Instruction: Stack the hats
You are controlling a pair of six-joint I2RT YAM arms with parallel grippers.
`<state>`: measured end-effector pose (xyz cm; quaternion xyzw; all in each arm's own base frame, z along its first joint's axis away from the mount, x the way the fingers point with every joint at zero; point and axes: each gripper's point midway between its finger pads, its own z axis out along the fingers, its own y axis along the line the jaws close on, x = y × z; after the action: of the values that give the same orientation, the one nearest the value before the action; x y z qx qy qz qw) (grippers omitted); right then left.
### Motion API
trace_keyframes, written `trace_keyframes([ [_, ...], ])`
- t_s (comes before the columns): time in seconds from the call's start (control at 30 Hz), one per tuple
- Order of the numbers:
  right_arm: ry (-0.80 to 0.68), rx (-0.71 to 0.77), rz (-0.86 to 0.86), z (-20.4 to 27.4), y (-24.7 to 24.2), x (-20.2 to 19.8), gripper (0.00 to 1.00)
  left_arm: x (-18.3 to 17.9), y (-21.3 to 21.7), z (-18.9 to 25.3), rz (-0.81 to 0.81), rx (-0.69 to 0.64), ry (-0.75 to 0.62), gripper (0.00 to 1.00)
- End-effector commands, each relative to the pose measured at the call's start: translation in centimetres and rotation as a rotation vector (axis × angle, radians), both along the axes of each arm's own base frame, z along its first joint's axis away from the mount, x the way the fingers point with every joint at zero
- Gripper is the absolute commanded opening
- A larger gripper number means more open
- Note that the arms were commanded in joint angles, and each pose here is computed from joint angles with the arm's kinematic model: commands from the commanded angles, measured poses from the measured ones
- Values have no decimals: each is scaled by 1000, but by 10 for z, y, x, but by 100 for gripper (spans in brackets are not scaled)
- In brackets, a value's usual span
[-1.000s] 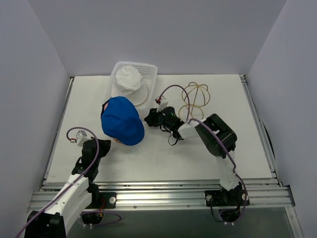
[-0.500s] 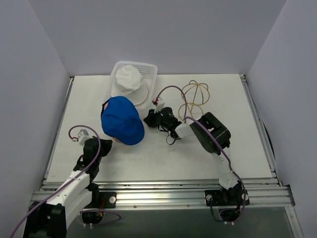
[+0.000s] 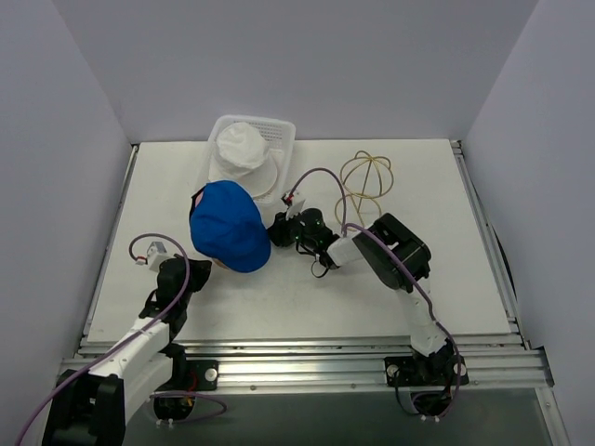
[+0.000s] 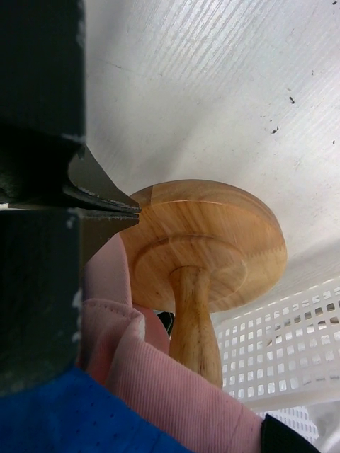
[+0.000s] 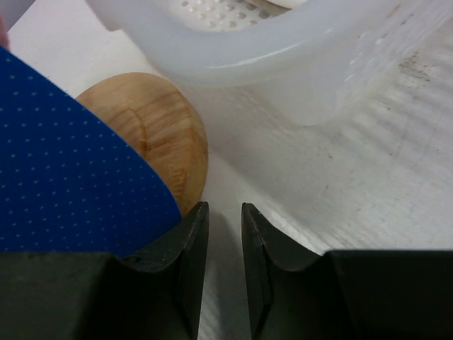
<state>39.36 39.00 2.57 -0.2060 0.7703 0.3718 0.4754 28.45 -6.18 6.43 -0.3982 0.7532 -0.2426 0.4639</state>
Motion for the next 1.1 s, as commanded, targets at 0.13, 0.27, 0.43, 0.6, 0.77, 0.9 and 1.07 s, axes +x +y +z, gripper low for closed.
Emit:
trace_keyframes([
  [0.13,-94,70,39,30,10,-12,22,12,1,14,16,-15,-66,2],
  [0.27,-102,66,35,32,10,-14,22,13,0,14,14,-17,-66,2],
  [0.43,-104,62,25,32,8,-15,22,11,1,12,15,-11,-63,2],
  [0.6,-99,53,26,29,7,-16,22,7,0,26,-16,18,-70,3],
  [0.77,-94,44,27,26,7,-16,23,-8,19,65,18,117,-55,16],
  [0.9,-93,39,28,25,7,-16,23,-27,48,104,133,193,-92,23],
  [1.07,-87,38,33,23,9,-15,23,-33,67,149,202,269,-195,39],
])
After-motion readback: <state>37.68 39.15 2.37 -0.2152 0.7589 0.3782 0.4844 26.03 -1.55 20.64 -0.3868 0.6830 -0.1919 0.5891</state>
